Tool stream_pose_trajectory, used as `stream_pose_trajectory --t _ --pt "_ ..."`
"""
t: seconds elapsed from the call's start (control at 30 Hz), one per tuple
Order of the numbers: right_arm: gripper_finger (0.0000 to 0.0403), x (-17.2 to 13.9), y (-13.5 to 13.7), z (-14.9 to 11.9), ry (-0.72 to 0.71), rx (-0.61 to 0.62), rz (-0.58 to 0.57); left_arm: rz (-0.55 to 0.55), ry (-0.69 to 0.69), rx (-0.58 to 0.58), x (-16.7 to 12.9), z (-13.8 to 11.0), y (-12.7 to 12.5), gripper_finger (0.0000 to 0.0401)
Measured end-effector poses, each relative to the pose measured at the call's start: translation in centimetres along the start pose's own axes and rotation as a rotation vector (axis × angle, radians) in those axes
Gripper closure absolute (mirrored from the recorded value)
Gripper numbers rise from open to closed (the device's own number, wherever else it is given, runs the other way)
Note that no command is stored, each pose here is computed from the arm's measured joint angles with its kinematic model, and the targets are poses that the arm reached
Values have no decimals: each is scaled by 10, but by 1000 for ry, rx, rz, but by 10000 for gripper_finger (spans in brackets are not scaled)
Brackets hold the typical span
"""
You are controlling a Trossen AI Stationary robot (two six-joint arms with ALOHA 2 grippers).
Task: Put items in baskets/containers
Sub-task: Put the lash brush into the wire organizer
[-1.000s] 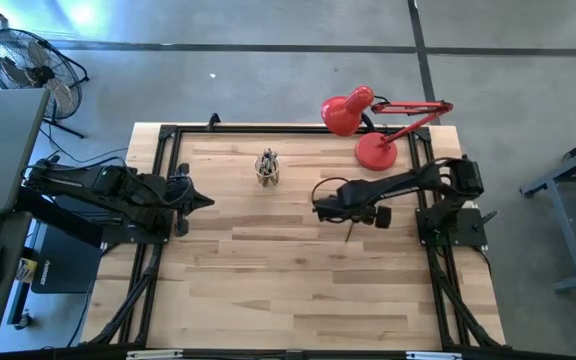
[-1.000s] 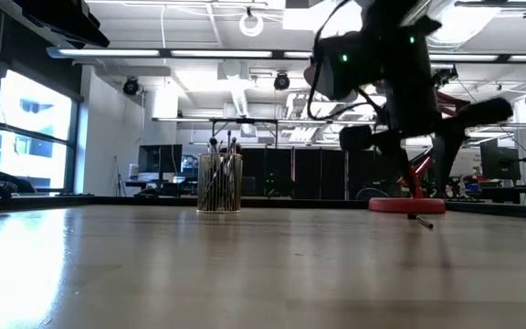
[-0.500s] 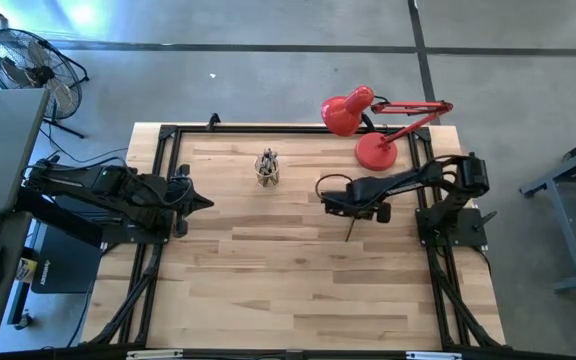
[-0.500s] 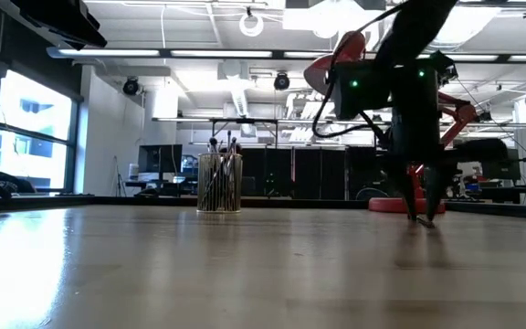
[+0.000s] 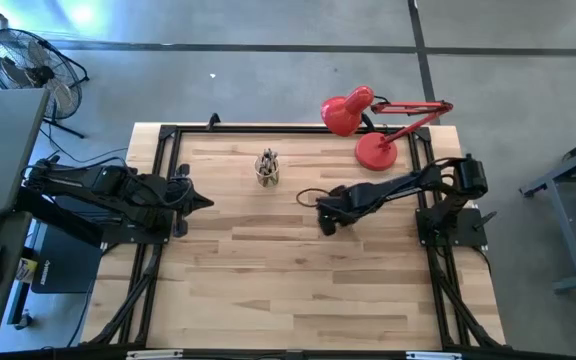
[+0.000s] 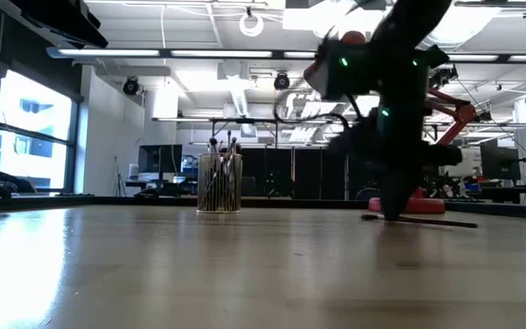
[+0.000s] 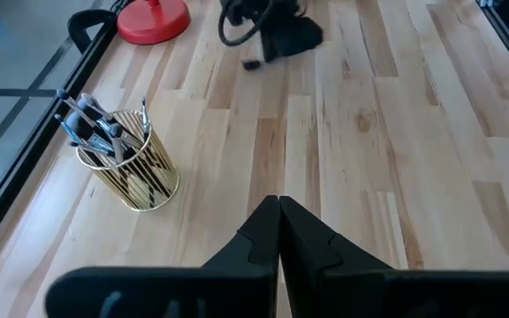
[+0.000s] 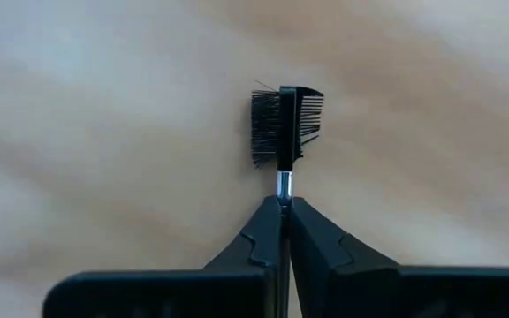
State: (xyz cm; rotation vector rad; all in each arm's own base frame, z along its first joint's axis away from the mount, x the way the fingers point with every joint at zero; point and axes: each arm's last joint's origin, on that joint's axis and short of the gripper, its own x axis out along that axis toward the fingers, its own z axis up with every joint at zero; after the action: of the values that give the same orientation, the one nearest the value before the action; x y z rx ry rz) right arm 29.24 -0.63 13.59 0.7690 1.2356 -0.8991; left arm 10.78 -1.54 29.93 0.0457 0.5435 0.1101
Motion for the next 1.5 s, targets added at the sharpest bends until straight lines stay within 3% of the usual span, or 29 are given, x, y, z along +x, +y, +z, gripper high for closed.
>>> stream_pose_trajectory --t 0.13,0.37,0.63,0.73,0.83,1.0,1.23,1.5 --pt "399 -6 15 5 -46 84 121 0 -1 19 0 0 0 401" --pt "401 -22 48 13 -401 69 358 0 -2 22 0 0 0 401" --pt "401 -46 68 29 -764 -8 492 -4 -2 -3 0 0 0 401" --pt "402 -51 65 42 -717 -48 600 -1 -2 -9 0 0 0 401" --pt "402 -52 63 50 -653 -80 626 28 -5 -43 0 0 1 401" --pt "402 -65 69 54 -662 -210 587 120 -21 -107 0 1 3 401" --pt "402 -89 78 62 -576 -246 469 176 -30 -109 0 1 5 401" --pt "402 -123 128 73 -547 -324 390 179 -19 -89 -1 -1 5 401"
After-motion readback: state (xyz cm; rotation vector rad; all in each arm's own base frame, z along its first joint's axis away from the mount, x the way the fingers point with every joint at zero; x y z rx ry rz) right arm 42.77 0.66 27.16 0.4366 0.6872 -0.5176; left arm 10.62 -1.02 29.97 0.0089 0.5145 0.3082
